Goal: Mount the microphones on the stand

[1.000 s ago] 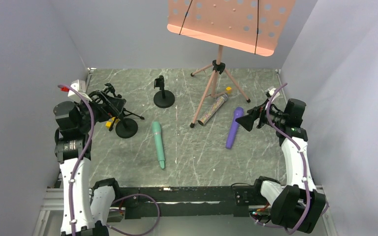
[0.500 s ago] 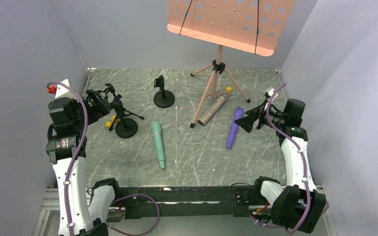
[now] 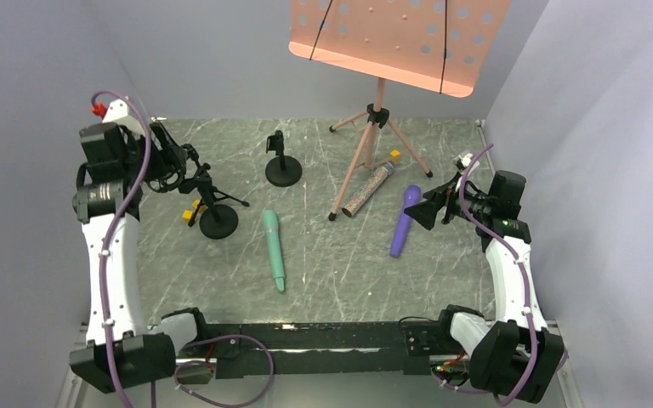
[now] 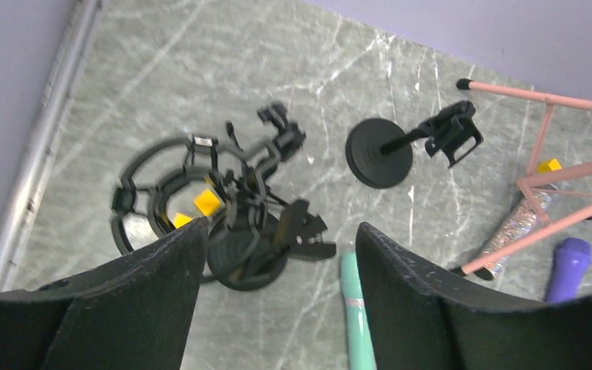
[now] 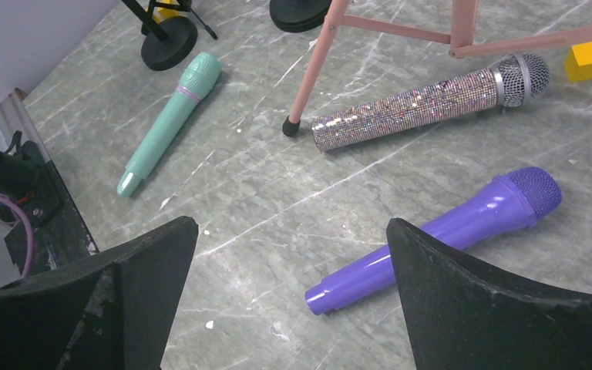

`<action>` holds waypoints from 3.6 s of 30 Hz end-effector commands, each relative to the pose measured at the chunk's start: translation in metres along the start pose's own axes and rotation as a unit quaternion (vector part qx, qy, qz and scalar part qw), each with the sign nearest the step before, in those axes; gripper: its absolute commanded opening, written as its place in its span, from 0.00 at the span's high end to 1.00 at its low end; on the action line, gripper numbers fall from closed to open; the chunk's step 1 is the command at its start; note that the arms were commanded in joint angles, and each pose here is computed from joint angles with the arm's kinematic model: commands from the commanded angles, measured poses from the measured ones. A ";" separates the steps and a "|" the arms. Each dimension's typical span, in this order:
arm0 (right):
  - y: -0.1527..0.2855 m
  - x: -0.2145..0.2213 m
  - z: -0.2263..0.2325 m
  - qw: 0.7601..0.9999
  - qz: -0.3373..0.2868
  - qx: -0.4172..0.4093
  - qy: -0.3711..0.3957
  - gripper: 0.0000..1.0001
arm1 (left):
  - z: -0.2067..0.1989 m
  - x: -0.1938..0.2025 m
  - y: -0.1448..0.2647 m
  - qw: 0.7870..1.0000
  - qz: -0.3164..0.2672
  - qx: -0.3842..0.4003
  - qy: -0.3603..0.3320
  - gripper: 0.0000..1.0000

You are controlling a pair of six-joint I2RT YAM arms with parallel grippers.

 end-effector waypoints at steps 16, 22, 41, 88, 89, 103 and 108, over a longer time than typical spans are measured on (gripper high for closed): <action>0.001 -0.021 0.004 0.999 -0.013 0.004 0.047 0.00 | 0.001 -0.009 -0.033 0.995 0.069 -0.014 -0.074 0.46; 0.001 -0.020 0.002 0.999 -0.012 0.006 0.048 0.00 | -0.011 -0.019 -0.042 0.990 0.079 -0.017 -0.117 0.46; -0.001 -0.018 0.000 0.999 -0.009 0.004 0.040 0.00 | -0.005 -0.001 -0.070 0.943 0.115 0.011 -0.313 0.58; -0.004 -0.013 -0.008 1.000 0.000 0.013 0.029 0.00 | 0.019 0.005 -0.109 0.935 0.141 -0.040 -0.322 0.66; -0.004 -0.013 -0.009 1.000 0.000 0.013 0.029 0.00 | 0.018 0.005 -0.109 0.936 0.138 -0.039 -0.321 0.72; -0.004 -0.013 -0.010 0.999 0.001 0.017 0.031 0.00 | 0.004 -0.055 -0.094 0.947 0.050 -0.061 -0.311 1.00; -0.004 -0.013 -0.010 0.999 0.001 0.018 0.033 0.00 | -0.008 -0.079 -0.079 0.952 0.005 -0.056 -0.300 1.00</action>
Point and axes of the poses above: each gripper's point midway between its finger pads, its own y axis back along the fingers, its own z axis along the line the jaws close on, x = y × z, the point moved 1 cm from there along y, back along the fingers, and after that the axes turned 3 degrees about -y, right-handed, at the moved point
